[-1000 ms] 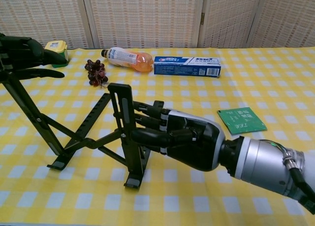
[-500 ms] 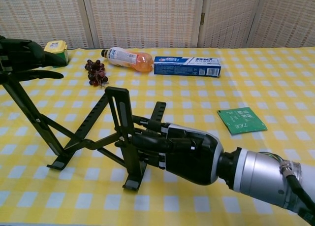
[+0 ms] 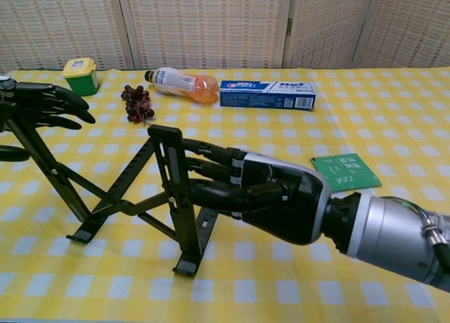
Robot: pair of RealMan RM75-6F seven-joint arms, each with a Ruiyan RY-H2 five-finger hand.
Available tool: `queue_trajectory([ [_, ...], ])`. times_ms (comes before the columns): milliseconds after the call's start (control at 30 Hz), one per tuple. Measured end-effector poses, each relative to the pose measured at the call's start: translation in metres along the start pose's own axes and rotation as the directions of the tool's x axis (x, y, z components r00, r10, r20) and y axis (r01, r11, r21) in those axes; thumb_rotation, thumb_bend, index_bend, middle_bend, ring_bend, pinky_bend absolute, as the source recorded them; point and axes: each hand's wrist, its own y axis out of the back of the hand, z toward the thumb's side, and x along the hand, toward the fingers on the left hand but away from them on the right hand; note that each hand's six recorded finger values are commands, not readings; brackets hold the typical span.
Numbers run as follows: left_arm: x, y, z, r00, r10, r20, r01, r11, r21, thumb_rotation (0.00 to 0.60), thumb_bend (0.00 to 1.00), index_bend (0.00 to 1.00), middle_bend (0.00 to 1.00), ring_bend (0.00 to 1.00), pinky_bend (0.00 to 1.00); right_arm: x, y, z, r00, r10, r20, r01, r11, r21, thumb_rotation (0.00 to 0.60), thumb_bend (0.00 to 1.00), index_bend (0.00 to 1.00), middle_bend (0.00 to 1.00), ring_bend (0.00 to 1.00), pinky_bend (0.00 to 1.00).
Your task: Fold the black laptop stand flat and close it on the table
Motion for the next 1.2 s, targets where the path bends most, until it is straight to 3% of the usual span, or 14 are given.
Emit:
queue_trajectory([
  [200,0.001,-0.001,-0.015,0.996,0.036,-0.079,-0.021,0.983,0.180,0.600,0.27,0.31,0.23,0.08,0.13,0.007,-0.002,0.029,0.999,0.007,-0.039,-0.002,0.994,0.114,0.600,0.33,0.07,0.07,0.10,0.00],
  [433,0.006,-0.008,-0.030,0.985,0.100,-0.139,-0.057,0.957,0.285,0.600,0.28,0.45,0.23,0.14,0.18,0.008,-0.005,0.045,0.998,-0.002,-0.058,0.012,0.986,0.166,0.600,0.33,0.07,0.07,0.09,0.00],
  [800,0.014,-0.028,-0.051,0.965,0.157,-0.209,-0.094,0.954,0.283,0.600,0.32,0.49,0.25,0.17,0.21,0.008,-0.005,0.041,0.999,-0.006,-0.041,0.012,0.986,0.165,0.600,0.33,0.07,0.07,0.09,0.00],
  [1200,0.017,-0.042,-0.055,0.966,0.138,-0.218,-0.083,0.966,0.245,0.600,0.34,0.53,0.26,0.17,0.21,0.006,-0.004,0.033,1.000,-0.008,-0.022,0.012,0.987,0.159,0.600,0.33,0.07,0.07,0.09,0.00],
])
